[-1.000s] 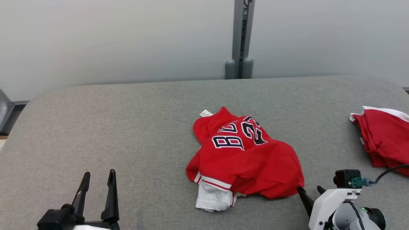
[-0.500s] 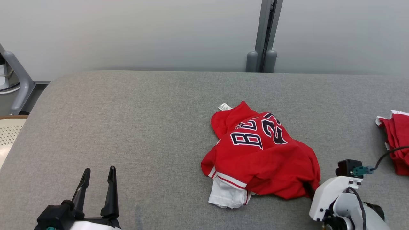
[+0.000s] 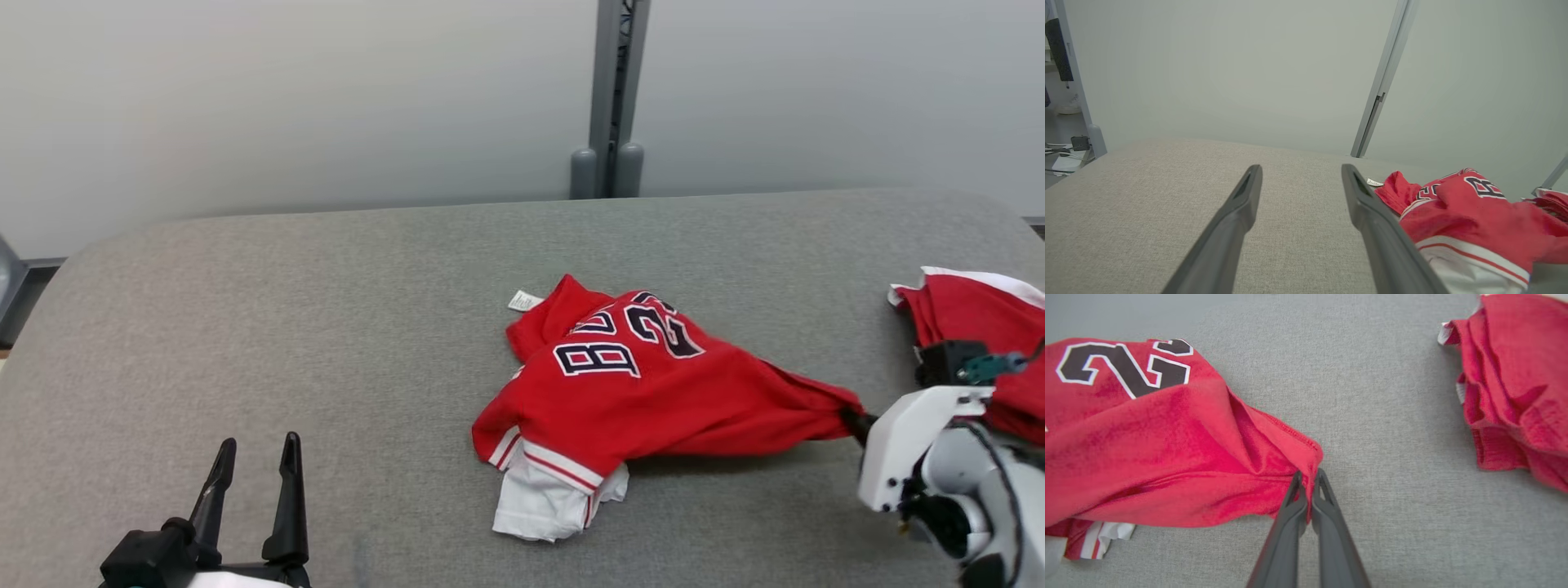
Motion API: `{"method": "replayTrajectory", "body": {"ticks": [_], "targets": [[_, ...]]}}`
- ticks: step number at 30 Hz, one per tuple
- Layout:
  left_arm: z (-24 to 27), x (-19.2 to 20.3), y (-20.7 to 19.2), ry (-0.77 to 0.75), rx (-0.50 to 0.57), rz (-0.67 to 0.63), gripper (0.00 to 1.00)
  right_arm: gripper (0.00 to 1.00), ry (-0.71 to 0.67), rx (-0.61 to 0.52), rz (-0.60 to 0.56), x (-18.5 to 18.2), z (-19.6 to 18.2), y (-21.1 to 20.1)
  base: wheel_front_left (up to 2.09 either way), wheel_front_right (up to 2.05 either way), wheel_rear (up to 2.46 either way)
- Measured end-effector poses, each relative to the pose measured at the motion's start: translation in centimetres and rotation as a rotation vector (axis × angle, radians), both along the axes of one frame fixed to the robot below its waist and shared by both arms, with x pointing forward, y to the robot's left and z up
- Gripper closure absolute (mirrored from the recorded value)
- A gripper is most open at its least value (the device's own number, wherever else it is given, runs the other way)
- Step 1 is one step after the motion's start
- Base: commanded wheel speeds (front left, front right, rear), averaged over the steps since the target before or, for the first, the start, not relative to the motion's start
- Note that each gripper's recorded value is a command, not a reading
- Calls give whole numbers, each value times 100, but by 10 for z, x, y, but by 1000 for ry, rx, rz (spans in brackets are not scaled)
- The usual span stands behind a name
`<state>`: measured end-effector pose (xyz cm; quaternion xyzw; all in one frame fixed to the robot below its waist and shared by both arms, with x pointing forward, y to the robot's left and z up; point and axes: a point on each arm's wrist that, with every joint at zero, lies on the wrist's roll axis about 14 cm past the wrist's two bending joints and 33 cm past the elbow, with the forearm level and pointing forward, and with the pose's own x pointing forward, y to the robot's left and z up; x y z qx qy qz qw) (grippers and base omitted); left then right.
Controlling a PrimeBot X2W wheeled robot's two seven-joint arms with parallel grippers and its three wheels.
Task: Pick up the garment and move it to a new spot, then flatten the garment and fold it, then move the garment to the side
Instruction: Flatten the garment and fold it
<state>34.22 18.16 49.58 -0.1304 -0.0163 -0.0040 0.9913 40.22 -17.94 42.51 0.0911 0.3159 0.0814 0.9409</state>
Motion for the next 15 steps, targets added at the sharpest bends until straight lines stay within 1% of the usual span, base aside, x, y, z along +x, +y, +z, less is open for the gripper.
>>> {"method": "replayTrajectory", "body": {"ticks": [2,4,9,10,11,12,15], "targets": [[-1,3,-7,2,-2,-22,0,100,-11,-42,-16,-1,10,-20,0,0,0],[-3,5,-13,10,-7,-40,0,100,7,-79,-39,-9,11,-39,0,0,0],[-8,7,-20,23,-15,-63,0,100,139,-170,-84,-46,-16,-76,0,0,0],[-8,7,-20,24,-15,-65,0,93,150,-181,-96,-50,-19,-81,0,0,0],[-9,7,-20,26,-15,-65,0,19,159,-186,-105,-55,-23,-83,0,0,0],[-10,7,-20,29,-15,-66,0,0,160,-185,-112,-58,-25,-83,0,0,0],[-10,8,-21,28,-12,-71,0,0,147,-174,-122,-60,-28,-77,0,0,0]]}}
